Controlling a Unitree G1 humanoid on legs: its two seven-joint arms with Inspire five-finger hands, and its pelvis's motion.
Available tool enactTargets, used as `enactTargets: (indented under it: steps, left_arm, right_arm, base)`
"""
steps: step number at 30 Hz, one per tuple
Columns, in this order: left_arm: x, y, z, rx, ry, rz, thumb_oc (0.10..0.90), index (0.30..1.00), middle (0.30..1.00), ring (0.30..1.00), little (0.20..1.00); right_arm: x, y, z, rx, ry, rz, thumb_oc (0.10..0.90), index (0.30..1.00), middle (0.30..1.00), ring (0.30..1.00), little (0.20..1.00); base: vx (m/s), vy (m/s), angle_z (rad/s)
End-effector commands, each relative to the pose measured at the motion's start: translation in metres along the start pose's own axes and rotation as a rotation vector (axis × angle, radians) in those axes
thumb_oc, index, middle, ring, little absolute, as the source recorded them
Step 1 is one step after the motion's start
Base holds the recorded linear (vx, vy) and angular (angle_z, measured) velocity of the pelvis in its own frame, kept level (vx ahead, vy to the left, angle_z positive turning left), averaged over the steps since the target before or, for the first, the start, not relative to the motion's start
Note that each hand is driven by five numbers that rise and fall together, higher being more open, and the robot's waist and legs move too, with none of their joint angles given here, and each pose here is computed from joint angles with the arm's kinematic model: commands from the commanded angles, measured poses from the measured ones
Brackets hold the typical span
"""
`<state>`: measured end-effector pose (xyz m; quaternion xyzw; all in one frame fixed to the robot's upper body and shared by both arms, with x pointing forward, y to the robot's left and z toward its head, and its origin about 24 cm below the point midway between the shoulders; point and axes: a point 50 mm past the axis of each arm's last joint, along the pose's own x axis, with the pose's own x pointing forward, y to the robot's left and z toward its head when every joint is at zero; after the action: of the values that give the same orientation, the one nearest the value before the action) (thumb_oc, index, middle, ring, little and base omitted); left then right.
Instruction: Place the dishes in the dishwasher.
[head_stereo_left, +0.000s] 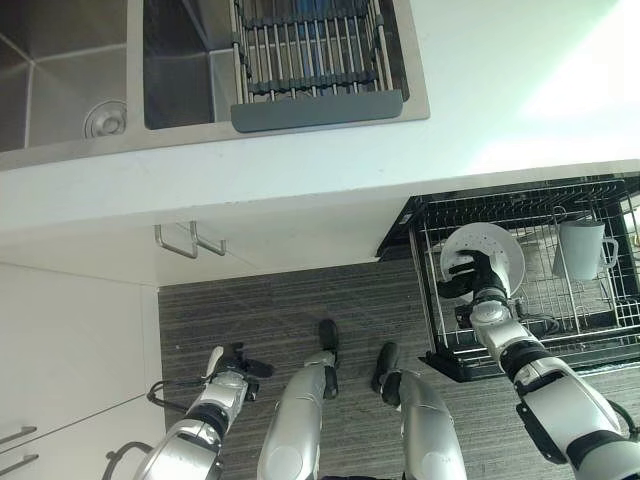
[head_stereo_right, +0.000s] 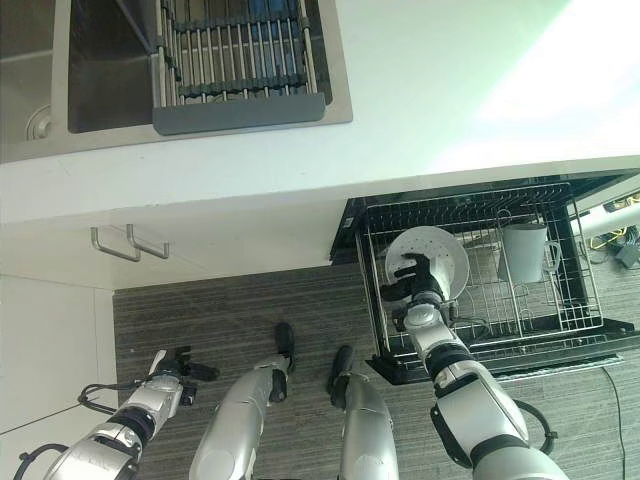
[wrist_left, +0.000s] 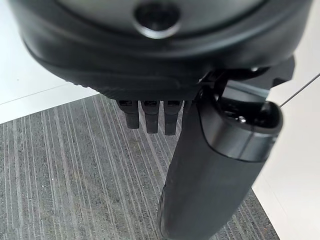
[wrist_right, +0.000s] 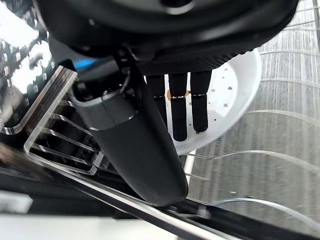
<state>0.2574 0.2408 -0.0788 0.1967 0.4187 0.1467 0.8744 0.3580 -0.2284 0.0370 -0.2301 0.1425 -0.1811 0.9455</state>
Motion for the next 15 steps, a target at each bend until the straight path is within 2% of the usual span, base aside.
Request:
enactTargets:
  steps: [1, 4, 10, 15]
  left_arm:
    - [-0.002, -0.003, -0.024, -0.027, 0.078, 0.021, 0.800, 0.900, 0.900, 0.900, 0.900]
    - [-0.006, -0.010, -0.035, -0.065, 0.109, 0.019, 0.800, 0.900, 0.900, 0.900, 0.900]
    - [-0.012, -0.015, -0.059, -0.097, 0.161, 0.020, 0.800, 0.900, 0.900, 0.900, 0.900]
    - [-0.019, -0.017, -0.083, -0.106, 0.197, 0.019, 0.800, 0.900, 0.900, 0.900, 0.900]
  right_arm:
    - [0.002, -0.020, 0.022, 0.178, -0.110, -0.141, 0.800, 0.900, 0.900, 0.900, 0.900]
    - [-0.010, -0.019, 0.022, 0.225, -0.169, -0.185, 0.800, 0.900, 0.900, 0.900, 0.900]
    - [-0.032, -0.028, 0.014, 0.203, -0.255, -0.278, 0.800, 0.900, 0.900, 0.900, 0.900]
    - [-0.050, -0.032, -0.003, 0.240, -0.263, -0.272, 0.800, 0.900, 0.900, 0.900, 0.900]
  base:
    - [0.01, 0.085, -0.07]
    - [0.02, 0.080, -0.18]
    - [0.02, 0.027, -0.16]
    - [0.03, 0.015, -0.22]
